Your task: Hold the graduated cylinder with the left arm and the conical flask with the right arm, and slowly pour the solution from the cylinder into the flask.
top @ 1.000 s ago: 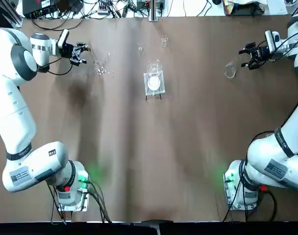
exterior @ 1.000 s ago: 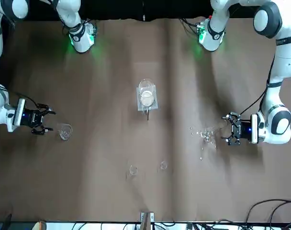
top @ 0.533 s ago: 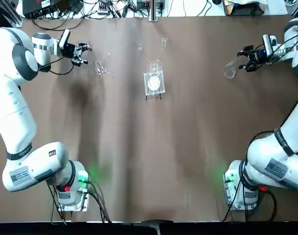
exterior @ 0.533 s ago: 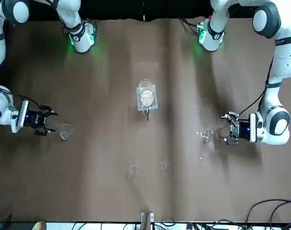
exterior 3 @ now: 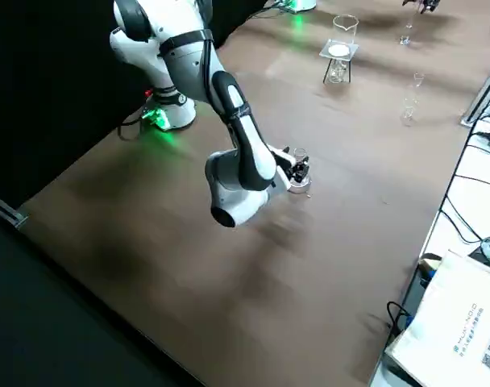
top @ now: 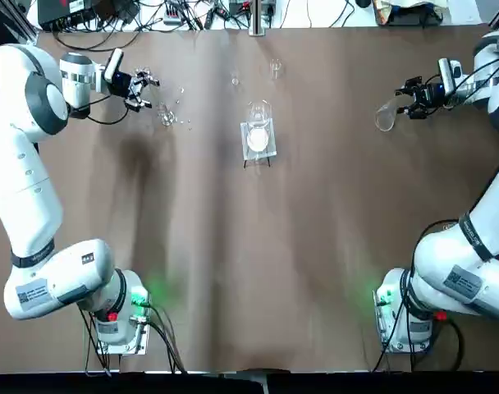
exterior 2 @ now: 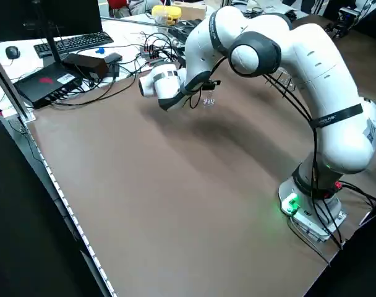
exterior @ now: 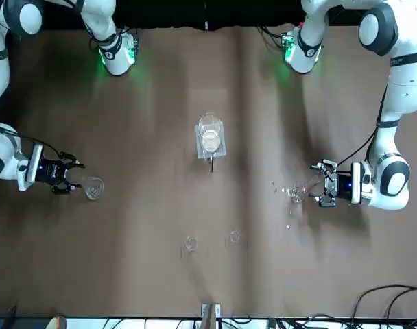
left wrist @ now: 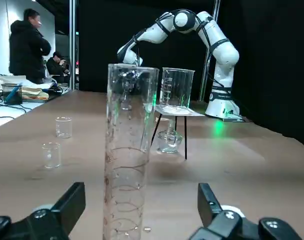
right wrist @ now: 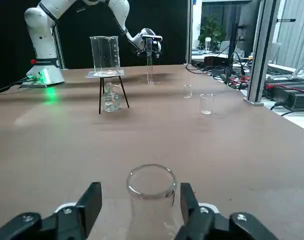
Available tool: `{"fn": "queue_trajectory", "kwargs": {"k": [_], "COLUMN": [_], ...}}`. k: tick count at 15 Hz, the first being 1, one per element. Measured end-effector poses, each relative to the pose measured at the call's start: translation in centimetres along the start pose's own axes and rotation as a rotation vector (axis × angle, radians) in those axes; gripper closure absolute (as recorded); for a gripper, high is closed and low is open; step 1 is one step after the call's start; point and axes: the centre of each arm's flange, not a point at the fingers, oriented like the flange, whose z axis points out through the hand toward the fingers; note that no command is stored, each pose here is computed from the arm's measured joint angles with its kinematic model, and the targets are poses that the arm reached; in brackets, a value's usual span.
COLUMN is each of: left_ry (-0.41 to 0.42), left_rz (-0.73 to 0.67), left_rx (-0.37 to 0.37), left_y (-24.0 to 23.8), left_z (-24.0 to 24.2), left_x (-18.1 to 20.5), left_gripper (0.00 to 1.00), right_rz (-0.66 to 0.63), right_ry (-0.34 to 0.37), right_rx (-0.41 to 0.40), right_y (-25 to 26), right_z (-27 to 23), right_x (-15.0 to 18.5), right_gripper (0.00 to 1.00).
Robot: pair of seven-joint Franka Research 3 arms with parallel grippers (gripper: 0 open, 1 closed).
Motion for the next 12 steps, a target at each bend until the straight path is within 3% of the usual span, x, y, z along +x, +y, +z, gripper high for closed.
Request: {"fn": "queue_trajectory", "kwargs": {"k": [3, 5, 9, 12], "left_ry": [-0.001, -0.001, -0.003, -0.003], "left_rz": [0.001, 0.005, 0.024, 0.026], "left_rx": [0.001, 0.002, 0.003, 0.002], "left_y": [0.0, 0.0, 0.0, -0.1], "left_z": [0.0, 0.0, -0.1, 0.0], "left_x": [0.0, 0.0, 0.0, 0.0], "left_gripper": [0.04, 0.23, 0.31, 0.37], "right_rz": [0.0, -0.004, -0.004, 0.004], "right_ry": [0.002, 0.012, 0.052, 0.135], "right_rx": [-0.001, -0.013, -0.039, -0.037], "right_y": [0.0, 0.1, -0.1, -0.4], "right_z": [0.1, 0.2, 0.9, 1.9], "right_x": [-0.2, -0.3, -1.7, -2.2], "right_gripper": [0.32, 0.32, 0.32, 0.32]}}
